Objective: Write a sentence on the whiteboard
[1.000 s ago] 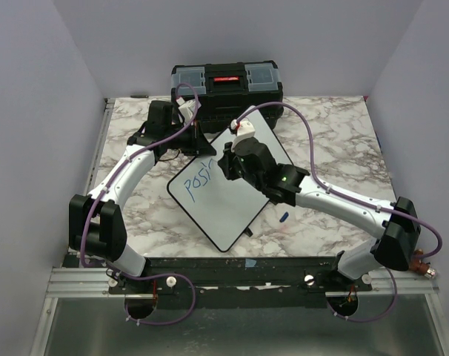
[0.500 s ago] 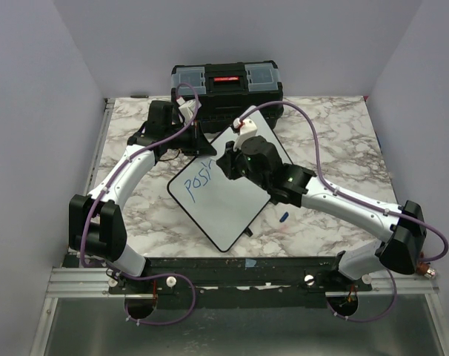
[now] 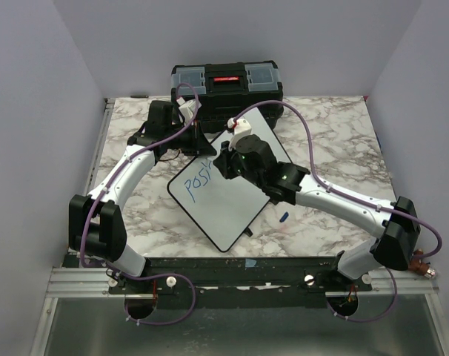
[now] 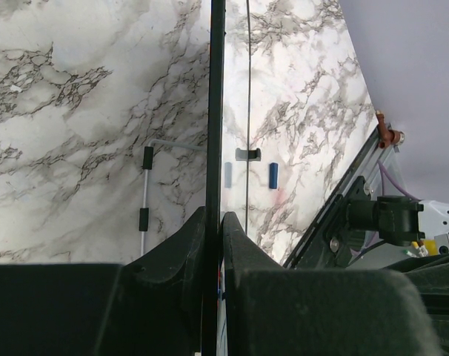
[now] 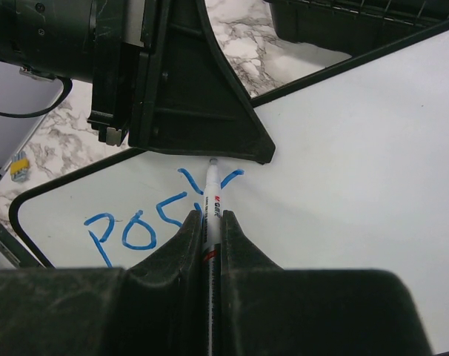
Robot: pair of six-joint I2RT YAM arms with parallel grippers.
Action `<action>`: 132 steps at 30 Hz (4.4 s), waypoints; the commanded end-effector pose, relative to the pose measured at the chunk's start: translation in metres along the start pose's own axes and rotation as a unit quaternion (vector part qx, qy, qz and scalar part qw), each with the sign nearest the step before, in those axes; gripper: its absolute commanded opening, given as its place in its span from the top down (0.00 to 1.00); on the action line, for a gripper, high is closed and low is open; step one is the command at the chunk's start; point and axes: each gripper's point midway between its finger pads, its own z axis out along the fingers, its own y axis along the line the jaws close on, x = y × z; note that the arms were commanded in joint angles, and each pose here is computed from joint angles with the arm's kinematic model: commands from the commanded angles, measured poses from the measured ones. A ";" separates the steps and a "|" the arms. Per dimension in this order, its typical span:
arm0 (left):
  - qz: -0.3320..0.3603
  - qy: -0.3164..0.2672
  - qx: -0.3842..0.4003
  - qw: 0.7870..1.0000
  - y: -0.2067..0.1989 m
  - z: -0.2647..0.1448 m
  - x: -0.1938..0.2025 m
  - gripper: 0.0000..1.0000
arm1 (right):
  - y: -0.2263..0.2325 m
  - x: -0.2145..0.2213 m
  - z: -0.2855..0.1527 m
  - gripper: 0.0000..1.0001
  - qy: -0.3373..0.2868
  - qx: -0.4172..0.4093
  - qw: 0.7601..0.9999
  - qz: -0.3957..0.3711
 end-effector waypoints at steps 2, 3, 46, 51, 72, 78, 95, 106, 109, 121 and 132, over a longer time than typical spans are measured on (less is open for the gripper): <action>0.054 -0.039 0.002 0.998 -0.012 -0.007 -0.022 1.00 | -0.004 0.009 0.003 0.99 0.011 0.006 1.000 -0.005; 0.054 -0.039 0.002 0.998 -0.011 -0.007 -0.022 1.00 | -0.005 0.013 0.002 0.99 0.015 0.007 1.000 -0.006; 0.058 -0.039 0.005 0.998 -0.013 -0.006 -0.022 1.00 | -0.027 0.005 -0.008 0.99 -0.005 0.061 0.998 -0.009; 0.058 -0.040 0.005 0.998 -0.013 -0.007 -0.022 1.00 | -0.029 -0.010 -0.018 0.99 -0.027 0.064 0.998 -0.003; 0.060 -0.041 0.008 0.997 -0.016 -0.009 -0.021 1.00 | -0.036 -0.021 -0.007 0.99 -0.043 0.092 0.995 -0.008; 0.061 -0.040 0.008 0.997 -0.016 -0.008 -0.021 1.00 | -0.037 -0.009 -0.002 0.99 -0.028 0.090 0.995 -0.013; 0.060 -0.040 0.008 0.997 -0.016 -0.008 -0.022 1.00 | -0.033 0.030 -0.018 0.99 0.024 0.056 0.998 0.013; 0.060 -0.039 0.009 0.997 -0.017 -0.007 -0.022 1.00 | -0.039 -0.008 -0.026 1.00 -0.023 0.085 0.996 0.021; 0.060 -0.039 0.010 0.997 -0.018 -0.007 -0.023 1.00 | -0.041 -0.025 -0.027 0.99 -0.048 0.098 0.994 0.022; 0.065 -0.035 0.015 0.997 -0.018 -0.005 -0.021 1.00 | -0.033 -0.042 0.004 0.99 -0.066 0.100 0.993 0.015; 0.069 -0.033 0.014 0.997 -0.016 -0.004 -0.020 1.00 | -0.040 -0.015 0.018 0.99 -0.035 0.105 0.994 0.014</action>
